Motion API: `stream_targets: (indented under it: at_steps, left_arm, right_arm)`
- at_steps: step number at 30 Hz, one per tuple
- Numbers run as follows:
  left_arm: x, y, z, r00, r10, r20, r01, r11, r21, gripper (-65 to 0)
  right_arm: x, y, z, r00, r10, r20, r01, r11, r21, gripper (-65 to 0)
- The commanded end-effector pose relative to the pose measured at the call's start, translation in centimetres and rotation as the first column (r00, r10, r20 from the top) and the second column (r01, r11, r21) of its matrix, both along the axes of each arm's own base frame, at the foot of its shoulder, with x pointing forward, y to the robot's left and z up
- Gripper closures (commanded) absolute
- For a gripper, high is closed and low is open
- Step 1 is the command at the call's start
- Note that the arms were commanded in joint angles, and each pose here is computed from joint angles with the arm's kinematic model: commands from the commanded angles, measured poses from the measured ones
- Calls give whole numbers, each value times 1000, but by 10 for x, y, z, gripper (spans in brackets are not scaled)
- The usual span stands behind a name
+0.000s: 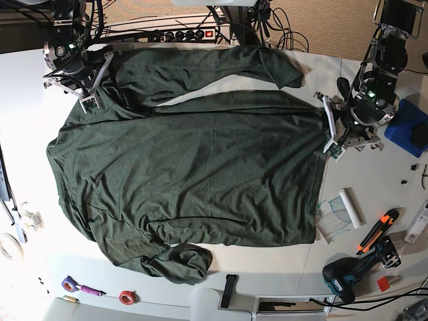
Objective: Layout the t-shirt on the table in an organized manner, then fold the t-shirt properly
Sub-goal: 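Drag the shirt side with the left gripper to straighten the body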
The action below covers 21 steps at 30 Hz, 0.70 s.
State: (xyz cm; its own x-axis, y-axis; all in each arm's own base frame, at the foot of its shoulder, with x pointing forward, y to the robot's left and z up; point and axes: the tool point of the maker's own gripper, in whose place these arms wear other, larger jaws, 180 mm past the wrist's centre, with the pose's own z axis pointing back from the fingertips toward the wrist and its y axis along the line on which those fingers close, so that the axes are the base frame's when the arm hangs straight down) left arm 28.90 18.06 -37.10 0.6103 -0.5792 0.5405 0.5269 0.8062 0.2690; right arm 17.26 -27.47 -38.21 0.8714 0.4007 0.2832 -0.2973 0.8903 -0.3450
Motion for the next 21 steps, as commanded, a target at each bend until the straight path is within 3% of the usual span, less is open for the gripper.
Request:
stream_targets:
  at_steps: [1,11,17,21]
  left_arm:
    - [9,1,14,999,-6,51,6,1000,1,-286]
    - [36,-4,41,990,3,139,2,999,-37,-283]
    - [51,-24,61,981,-27,194,55,989,-140,-283]
    - [52,-26,63,978,-43,203,73,987,-141,-283]
  right_arm:
    - [6,-3,7,1000,8,26,-8,1000,-16,-247]
    - [6,-3,7,1000,9,26,-8,1000,-16,-247]
    - [6,-3,7,1000,10,30,-10,1000,-15,-247]
    - [7,-3,7,999,11,31,-10,1000,-14,-247]
